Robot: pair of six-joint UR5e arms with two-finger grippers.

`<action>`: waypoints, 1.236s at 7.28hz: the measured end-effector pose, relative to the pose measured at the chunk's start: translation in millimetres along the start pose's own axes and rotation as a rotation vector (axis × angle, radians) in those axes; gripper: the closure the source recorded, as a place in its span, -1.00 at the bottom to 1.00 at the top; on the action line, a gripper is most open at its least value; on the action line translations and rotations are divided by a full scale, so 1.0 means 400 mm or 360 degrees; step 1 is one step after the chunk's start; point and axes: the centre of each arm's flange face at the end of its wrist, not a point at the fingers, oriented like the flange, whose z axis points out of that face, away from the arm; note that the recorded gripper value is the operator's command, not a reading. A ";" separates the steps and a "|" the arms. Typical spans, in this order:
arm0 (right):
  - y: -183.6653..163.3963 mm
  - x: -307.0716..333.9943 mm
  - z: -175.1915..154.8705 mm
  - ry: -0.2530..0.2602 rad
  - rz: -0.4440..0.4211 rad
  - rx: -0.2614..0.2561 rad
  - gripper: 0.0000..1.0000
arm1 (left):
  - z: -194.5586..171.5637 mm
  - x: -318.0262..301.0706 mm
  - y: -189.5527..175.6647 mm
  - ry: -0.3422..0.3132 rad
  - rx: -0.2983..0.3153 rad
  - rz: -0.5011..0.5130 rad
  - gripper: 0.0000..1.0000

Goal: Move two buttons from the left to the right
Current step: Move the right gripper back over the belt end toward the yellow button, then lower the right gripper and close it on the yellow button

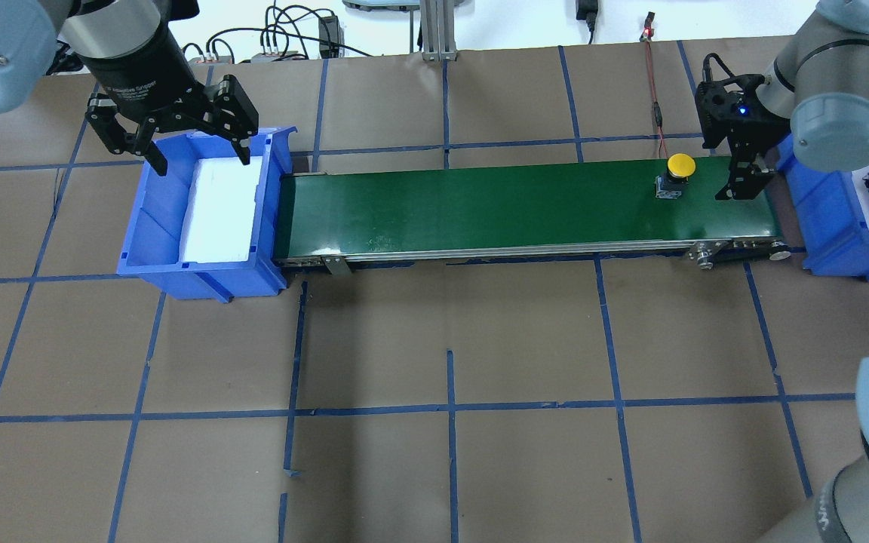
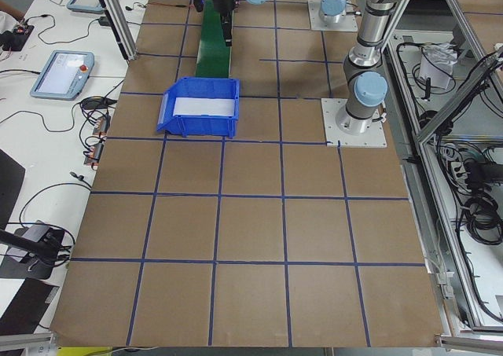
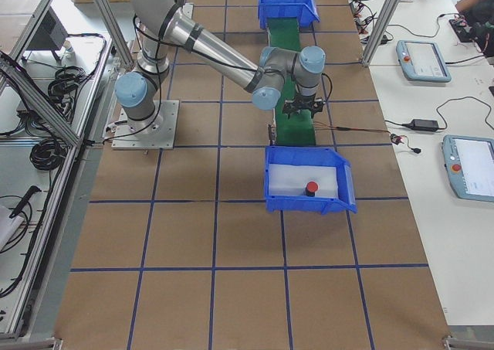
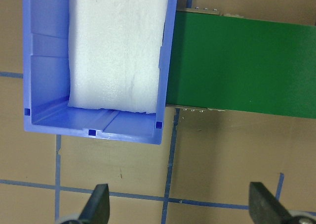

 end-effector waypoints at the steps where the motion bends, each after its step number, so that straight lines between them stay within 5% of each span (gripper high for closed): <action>1: -0.005 -0.003 0.006 -0.0006 -0.0003 0.0002 -1.00 | 0.000 0.000 0.000 -0.0001 0.0000 0.0000 -1.00; 9: -0.022 -0.003 0.022 -0.0016 0.0007 0.0013 -0.95 | -0.001 0.002 0.002 0.0000 0.0000 0.0002 -1.00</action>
